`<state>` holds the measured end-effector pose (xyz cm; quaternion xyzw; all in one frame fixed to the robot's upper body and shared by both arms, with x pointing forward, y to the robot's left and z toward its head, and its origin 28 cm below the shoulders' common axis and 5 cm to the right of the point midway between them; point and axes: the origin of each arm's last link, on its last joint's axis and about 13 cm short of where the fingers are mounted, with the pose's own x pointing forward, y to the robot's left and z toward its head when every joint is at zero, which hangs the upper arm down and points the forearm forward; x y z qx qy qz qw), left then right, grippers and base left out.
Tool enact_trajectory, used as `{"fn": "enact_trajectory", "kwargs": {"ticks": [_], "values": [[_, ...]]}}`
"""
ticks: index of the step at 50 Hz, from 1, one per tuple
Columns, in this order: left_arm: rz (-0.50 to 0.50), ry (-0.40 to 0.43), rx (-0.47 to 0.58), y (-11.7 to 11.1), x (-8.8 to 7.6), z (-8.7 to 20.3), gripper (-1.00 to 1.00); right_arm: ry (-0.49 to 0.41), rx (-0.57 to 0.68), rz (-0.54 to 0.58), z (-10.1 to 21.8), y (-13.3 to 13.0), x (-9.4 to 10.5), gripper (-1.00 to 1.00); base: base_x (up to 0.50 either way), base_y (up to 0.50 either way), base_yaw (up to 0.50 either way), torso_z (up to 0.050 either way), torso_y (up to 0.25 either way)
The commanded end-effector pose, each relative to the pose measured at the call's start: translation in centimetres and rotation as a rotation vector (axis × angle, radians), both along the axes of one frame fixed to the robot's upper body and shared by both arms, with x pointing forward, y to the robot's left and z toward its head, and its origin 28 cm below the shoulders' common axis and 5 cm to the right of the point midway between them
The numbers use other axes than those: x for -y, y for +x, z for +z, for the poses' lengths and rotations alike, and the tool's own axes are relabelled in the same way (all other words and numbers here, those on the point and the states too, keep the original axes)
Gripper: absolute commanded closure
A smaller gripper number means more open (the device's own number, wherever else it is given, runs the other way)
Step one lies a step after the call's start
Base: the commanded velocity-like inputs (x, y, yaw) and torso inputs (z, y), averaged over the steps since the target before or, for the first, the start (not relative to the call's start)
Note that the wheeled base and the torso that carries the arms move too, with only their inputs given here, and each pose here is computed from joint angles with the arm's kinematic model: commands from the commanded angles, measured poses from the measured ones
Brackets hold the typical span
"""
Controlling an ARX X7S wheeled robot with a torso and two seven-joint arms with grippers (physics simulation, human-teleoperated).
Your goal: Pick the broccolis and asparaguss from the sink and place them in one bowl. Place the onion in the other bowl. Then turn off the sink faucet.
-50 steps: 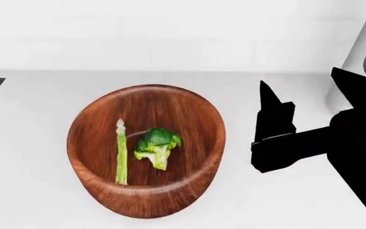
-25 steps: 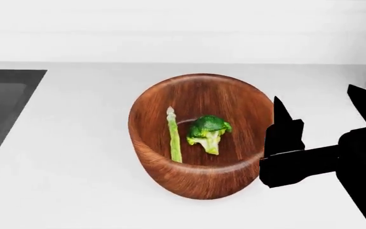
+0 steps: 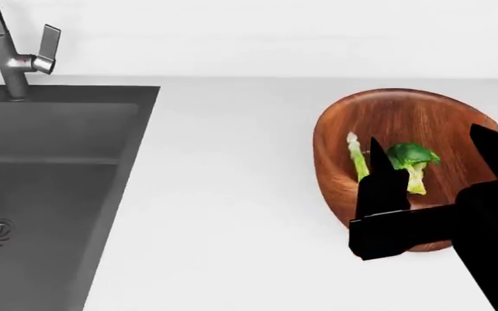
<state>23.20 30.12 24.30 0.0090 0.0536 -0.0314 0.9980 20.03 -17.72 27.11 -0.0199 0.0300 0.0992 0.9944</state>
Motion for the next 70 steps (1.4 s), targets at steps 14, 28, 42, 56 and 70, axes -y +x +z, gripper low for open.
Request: {"fn": "enact_trajectory", "kwargs": {"ticks": [14, 28, 42, 56, 70], "values": [[-0.026, -0.049, 0.009, -0.1, 0.4, -0.3, -1.0, 0.017, -0.003, -0.006, -1.2, 0.1, -0.2, -1.0, -0.15, 0.5, 0.0, 0.0, 0.0], [-0.029, -0.04, 0.009, 0.0, 0.5, -0.4, -1.0, 0.022, 0.022, -0.018, -1.5, 0.8, -0.3, -1.0, -0.01, 0.5, 0.0, 0.0, 0.0], [-0.034, -0.038, 0.005, 0.1, 0.6, -0.6, -1.0, 0.016, 0.041, -0.038, -1.1, 0.6, -0.2, -1.0, 0.0, 0.5, 0.0, 0.0, 0.0], [-0.04, -0.033, 0.005, 0.1, 0.8, -0.7, -1.0, 0.021, 0.039, -0.047, -1.2, -0.1, -0.1, -1.0, 0.0, 0.5, 0.0, 0.0, 0.0], [-0.047, -0.034, 0.006, 0.2, 1.0, -0.8, -1.0, 0.039, 0.062, -0.05, -1.4, -0.4, 0.1, -1.0, 0.0, 0.04, 0.0, 0.0, 0.0]]}}
